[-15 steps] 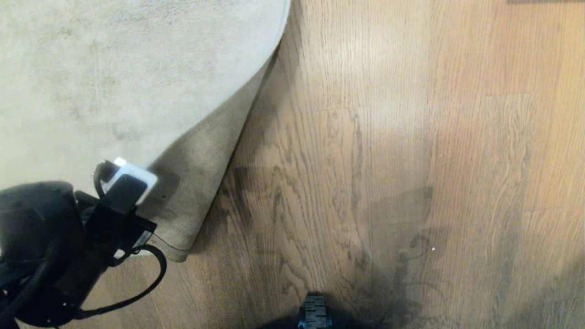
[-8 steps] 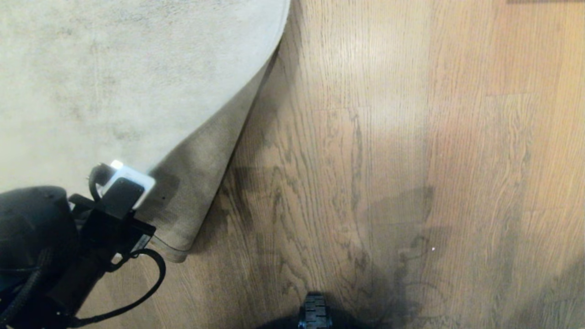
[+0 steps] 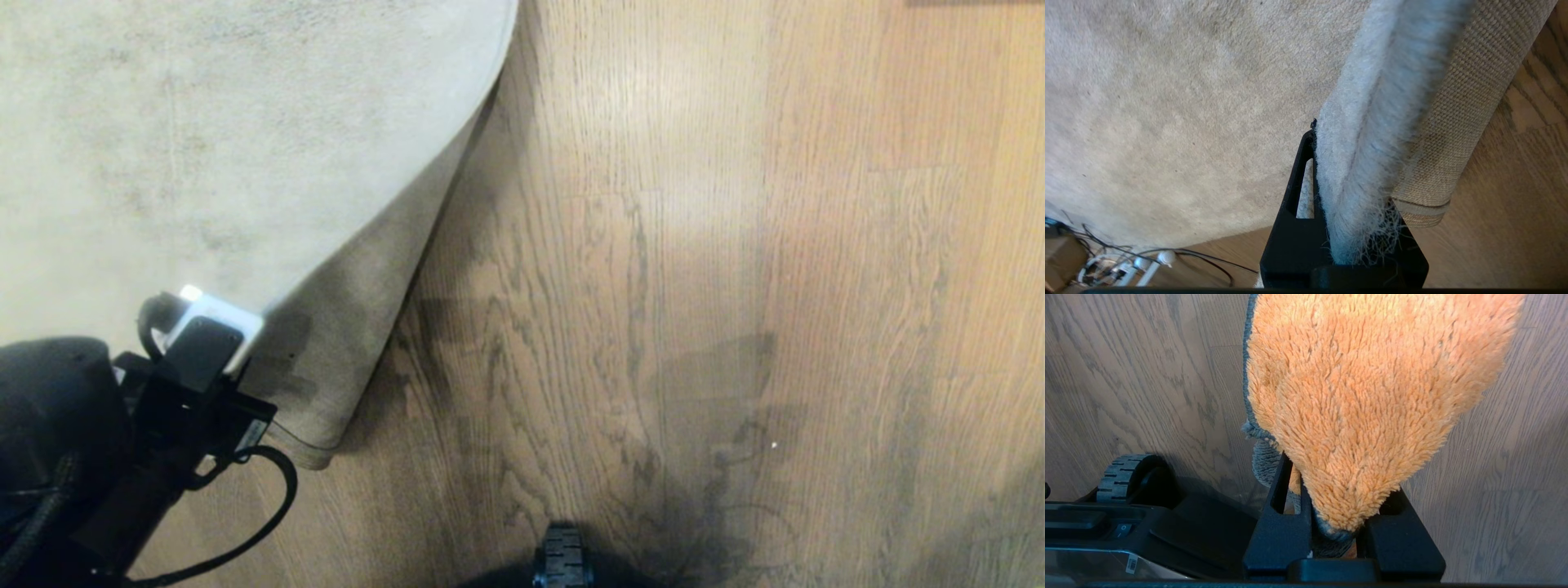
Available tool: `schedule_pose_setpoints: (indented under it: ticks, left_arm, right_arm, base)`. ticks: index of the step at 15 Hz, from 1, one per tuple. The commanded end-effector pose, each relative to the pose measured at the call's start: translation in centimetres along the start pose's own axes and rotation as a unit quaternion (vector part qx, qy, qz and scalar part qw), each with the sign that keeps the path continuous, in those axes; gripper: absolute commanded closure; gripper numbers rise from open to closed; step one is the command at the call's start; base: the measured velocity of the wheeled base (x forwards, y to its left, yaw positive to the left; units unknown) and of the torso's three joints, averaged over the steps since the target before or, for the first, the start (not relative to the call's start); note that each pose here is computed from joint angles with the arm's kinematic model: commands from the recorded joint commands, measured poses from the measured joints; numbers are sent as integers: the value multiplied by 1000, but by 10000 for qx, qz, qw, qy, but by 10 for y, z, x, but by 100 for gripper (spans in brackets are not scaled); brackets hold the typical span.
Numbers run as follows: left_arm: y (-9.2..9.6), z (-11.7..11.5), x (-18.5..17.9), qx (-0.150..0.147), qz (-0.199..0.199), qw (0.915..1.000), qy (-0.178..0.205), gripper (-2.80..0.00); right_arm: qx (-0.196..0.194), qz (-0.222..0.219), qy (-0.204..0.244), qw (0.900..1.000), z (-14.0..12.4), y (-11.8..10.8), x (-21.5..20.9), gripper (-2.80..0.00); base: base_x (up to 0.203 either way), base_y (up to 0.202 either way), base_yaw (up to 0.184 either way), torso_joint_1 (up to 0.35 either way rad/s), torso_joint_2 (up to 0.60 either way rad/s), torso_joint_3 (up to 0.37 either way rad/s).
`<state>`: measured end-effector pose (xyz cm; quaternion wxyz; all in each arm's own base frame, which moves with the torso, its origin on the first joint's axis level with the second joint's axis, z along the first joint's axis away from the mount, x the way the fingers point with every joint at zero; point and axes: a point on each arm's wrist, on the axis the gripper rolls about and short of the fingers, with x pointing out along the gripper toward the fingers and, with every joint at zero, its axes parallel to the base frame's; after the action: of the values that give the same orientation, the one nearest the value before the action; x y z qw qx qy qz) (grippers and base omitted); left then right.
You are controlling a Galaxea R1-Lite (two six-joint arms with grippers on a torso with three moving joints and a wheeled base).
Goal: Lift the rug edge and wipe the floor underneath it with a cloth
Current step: Lay down the carpet
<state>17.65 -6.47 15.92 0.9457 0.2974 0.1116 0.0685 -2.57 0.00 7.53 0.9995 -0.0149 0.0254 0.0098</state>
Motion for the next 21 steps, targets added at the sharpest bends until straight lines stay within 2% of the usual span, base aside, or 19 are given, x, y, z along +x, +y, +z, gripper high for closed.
schedule_pose_setpoints:
  ticks: [1,5,7,21]
  left_arm:
    - [2,0,-3,-45,28,10000,-41,0]
    - [-9,4,-11,-333,-319,9987,-232,0]
    - [-13,2,-14,-324,-420,9983,-236,0]
    - [-13,4,-19,-581,-507,9964,-346,0]
  right_arm:
    - [-4,6,20,10000,0,0,0,0]
    - [-4,6,20,10000,0,0,0,0]
    - [-4,6,20,10000,0,0,0,0]
    - [-4,6,20,10000,0,0,0,0]
  base:
    - [0,0,0,0,0,0]
    - [0,0,0,0,0,0]
    - [0,0,0,0,0,0]
    - [0,0,0,0,0,0]
